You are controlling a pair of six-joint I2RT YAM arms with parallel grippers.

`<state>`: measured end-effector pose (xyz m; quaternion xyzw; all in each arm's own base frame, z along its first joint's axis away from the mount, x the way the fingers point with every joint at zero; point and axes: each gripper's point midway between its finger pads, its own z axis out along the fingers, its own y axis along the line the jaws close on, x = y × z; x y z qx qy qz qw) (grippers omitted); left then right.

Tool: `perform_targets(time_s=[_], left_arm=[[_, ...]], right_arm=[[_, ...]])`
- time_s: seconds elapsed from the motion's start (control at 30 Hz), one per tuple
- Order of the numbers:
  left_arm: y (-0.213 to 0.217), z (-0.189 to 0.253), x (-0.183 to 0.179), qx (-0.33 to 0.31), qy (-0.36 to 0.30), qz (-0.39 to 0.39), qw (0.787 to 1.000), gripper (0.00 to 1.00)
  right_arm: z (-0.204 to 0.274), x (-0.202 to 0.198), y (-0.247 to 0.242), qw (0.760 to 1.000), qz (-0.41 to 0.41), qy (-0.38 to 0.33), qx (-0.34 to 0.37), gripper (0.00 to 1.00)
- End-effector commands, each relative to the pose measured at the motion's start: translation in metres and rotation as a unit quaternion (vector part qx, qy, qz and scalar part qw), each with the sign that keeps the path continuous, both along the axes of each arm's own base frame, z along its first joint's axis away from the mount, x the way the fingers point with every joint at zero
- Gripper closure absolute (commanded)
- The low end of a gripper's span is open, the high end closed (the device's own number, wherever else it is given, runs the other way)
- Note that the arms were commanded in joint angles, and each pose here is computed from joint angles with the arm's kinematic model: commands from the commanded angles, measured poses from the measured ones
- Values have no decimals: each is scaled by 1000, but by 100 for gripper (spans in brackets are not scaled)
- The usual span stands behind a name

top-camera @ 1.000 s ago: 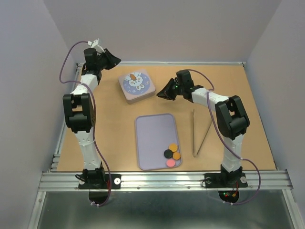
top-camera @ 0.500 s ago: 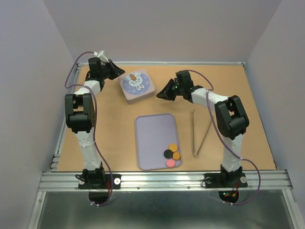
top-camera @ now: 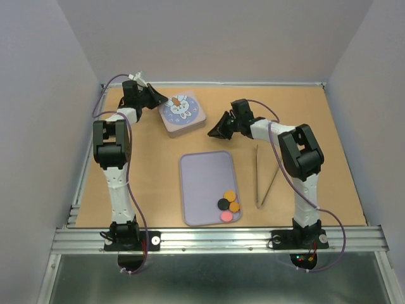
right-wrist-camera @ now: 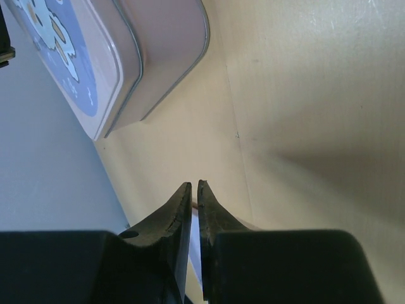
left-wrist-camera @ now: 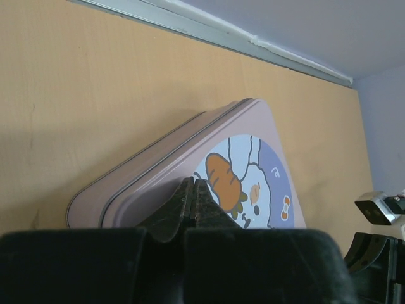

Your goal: Pack the cookies

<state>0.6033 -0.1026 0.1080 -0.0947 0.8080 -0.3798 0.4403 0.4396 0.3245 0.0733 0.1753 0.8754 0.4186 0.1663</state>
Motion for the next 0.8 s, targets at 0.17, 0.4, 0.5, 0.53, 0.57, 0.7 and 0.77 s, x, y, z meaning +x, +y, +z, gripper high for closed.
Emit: perform_targets(time_s=[0.17,0.4,0.5,0.53,0.57,0.7,0.77], left_arm=[[22,-3,16,4,-14,31,999,100],[28,-20,24,4,3,47,999,100],[29,-27,28,8,15,51,999,100],[29,-26,29,8,14,50,999,100],[31,-28,29,10,16,54,998,100],[30,-21,34,10,11,53,998,100],[29,-15,36,5,5,53,999,100]], right_arm=[[8,14,10,999,15,-23,16,86],[4,13,12,999,23,-20,18,87],[9,15,13,999,28,-28,21,87],[9,15,14,999,31,-30,21,88],[15,19,14,998,33,-43,19,88],[27,26,12,998,31,-57,25,88],[30,28,10,997,28,-60,25,88]])
